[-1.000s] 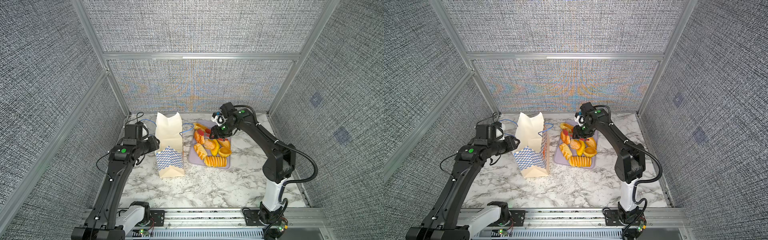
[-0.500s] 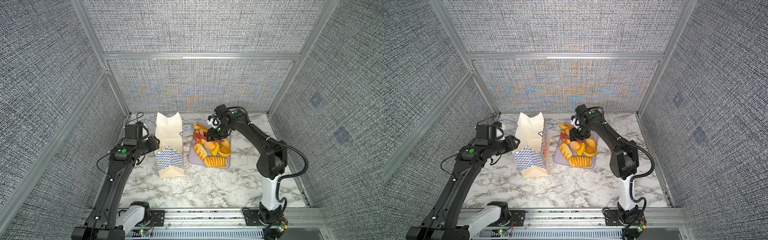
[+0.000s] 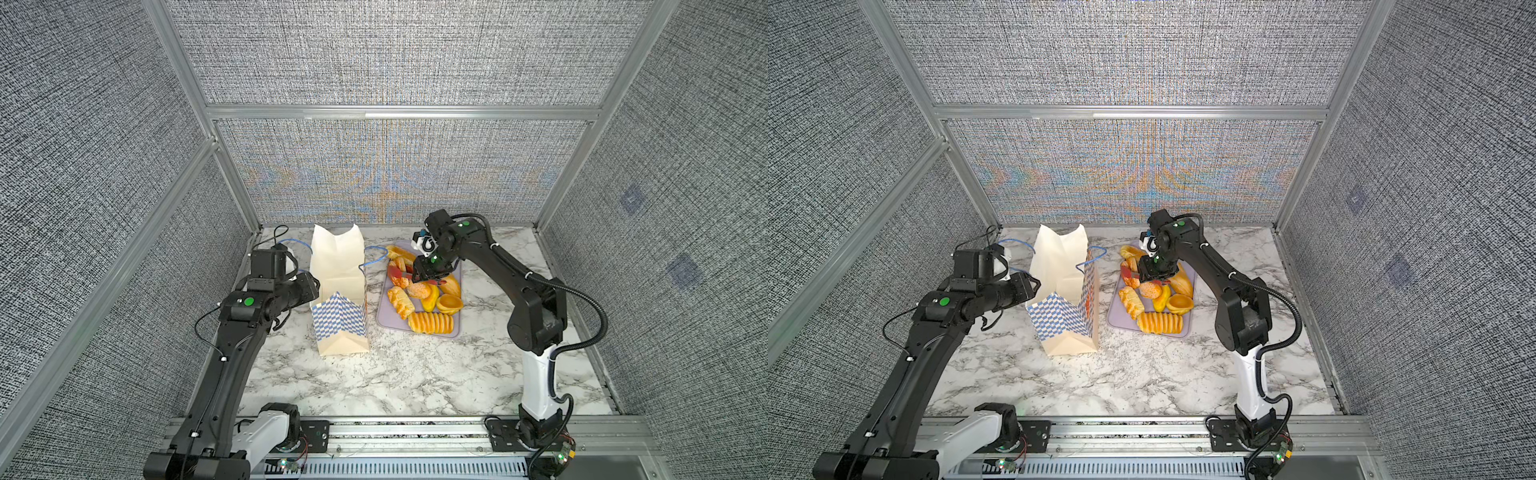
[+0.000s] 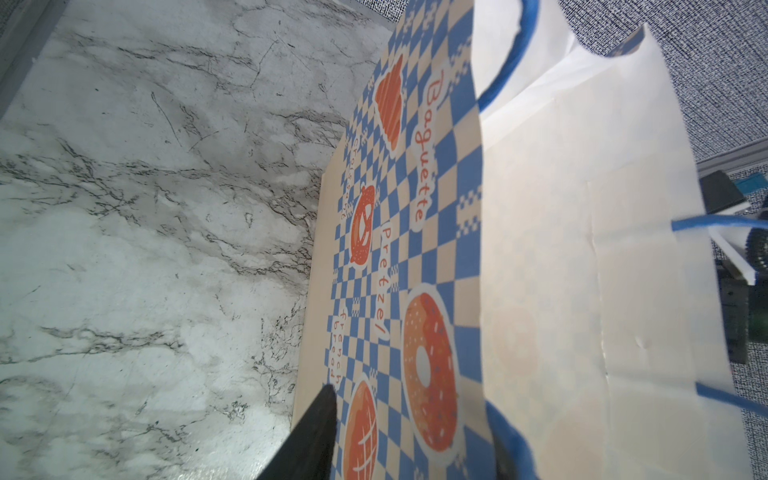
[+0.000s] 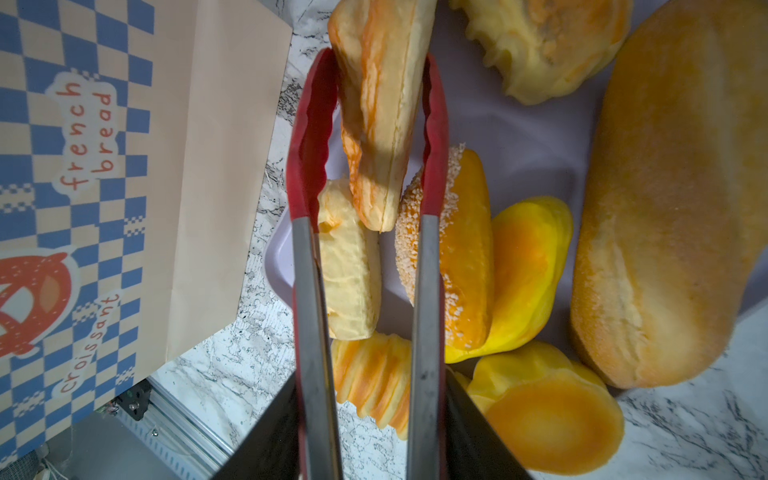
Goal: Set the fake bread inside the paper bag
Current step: 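Lower the tongs onto the tray and pinch a long bread roll, then lift the pinched pastry with the tongs up off the tray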
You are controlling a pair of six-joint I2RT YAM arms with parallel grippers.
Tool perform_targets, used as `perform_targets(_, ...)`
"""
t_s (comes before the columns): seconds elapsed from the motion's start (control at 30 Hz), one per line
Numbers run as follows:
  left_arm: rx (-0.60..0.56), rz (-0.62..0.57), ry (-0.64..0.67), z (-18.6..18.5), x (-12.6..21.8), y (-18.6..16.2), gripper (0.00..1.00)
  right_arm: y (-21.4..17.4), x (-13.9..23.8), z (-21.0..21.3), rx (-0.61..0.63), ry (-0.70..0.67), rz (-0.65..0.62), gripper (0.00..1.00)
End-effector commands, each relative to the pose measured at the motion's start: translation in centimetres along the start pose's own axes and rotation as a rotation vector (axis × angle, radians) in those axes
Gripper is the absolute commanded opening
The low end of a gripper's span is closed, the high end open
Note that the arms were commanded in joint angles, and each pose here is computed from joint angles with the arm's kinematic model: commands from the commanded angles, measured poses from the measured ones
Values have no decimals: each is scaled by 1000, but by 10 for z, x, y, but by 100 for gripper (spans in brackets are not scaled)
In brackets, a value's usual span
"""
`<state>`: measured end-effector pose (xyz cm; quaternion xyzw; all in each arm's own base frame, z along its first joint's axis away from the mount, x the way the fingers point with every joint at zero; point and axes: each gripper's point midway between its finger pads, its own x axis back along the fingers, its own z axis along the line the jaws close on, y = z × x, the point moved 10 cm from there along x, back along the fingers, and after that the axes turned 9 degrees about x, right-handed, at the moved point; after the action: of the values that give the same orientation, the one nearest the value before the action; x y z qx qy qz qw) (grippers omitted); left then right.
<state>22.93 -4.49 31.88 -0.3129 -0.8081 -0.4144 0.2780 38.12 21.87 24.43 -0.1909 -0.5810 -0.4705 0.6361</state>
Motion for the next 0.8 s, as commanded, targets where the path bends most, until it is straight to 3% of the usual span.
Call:
perform_targets(0.0, -1, -12, 1, 0, -1, 1, 51, 0, 3, 1, 5, -8, -5, 47)
perform_targets(0.17, 3, -10, -1, -1, -2, 2, 55, -2, 10, 2, 7, -17, -17, 43)
perform_targets(0.37, 4, -16, 1, -1, 0, 2, 67, -5, 24, 5, 10, -32, -45, 39)
perform_targets(0.63, 7, -18, -6, -1, 1, 3, 67, -10, 43, 11, 11, -38, -88, 38)
perform_targets(0.77, 7, -18, -16, -2, 2, 3, 63, -14, 56, 14, 12, -44, -116, 38)
